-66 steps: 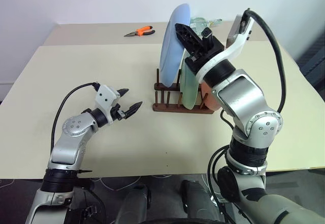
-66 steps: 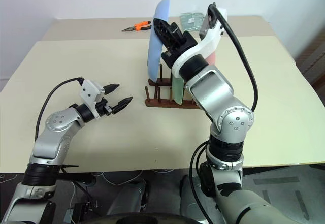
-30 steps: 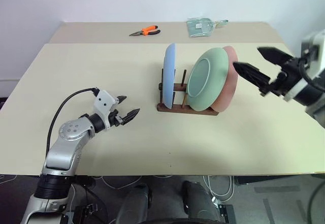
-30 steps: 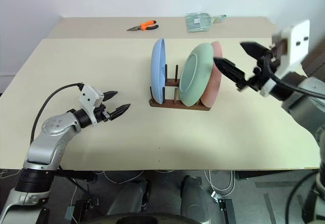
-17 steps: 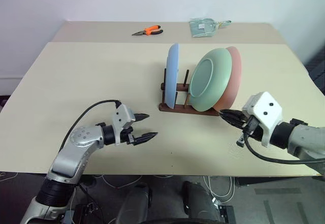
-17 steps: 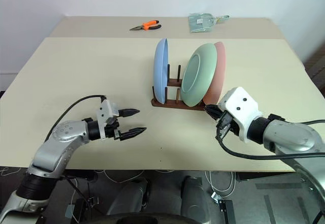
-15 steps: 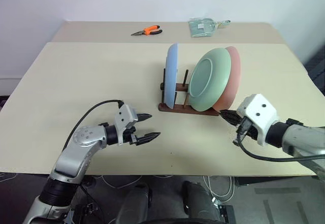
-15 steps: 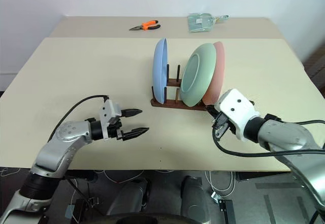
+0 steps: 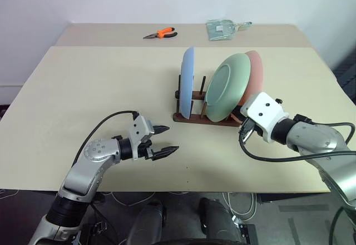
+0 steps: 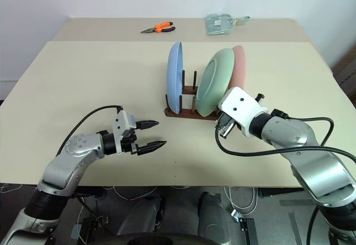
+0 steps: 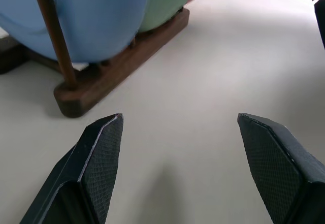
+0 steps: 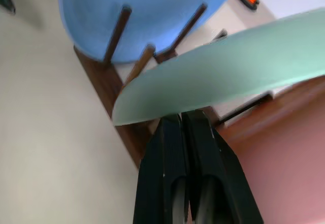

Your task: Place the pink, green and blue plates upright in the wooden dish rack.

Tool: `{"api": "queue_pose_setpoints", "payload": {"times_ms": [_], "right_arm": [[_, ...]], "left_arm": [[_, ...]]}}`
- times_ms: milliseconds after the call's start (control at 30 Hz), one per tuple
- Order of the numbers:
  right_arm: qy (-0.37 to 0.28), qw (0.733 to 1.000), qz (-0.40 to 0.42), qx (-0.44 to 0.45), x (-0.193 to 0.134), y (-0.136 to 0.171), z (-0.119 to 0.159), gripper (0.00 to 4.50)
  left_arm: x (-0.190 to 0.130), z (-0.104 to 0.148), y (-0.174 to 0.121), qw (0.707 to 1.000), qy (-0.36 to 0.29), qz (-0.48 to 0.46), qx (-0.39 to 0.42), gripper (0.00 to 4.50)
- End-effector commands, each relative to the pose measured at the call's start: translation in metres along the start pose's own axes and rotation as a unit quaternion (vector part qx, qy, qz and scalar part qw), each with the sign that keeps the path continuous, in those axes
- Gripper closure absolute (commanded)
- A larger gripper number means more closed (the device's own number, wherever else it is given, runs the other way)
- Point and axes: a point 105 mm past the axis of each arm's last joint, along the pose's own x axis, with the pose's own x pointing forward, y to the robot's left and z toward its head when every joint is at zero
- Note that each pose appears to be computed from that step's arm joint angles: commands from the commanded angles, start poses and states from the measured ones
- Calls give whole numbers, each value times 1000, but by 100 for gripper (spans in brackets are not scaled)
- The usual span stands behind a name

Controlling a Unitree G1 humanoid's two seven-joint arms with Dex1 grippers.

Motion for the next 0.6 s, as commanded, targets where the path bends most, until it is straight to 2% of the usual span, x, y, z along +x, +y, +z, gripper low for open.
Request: {"api": "queue_pose_setpoints", "payload": {"times_ms": [33,400,533,600], "right_arm": [[-30,999,0,-18,-2,0,17,446],[-11,1000,10,-19,-14,-1,9,446],[7,996,62,57,-45,12,-10,446],[19,994,57,89,-58,11,-24,446]], "left_arm": [[0,4,-2,1000,-12,-2,16,80],[1,-3,-1,1000,-8,3,18,80],[-14,-12,16,999,13,41,19,80],[-25,-18,30,997,22,71,19,80]]}}
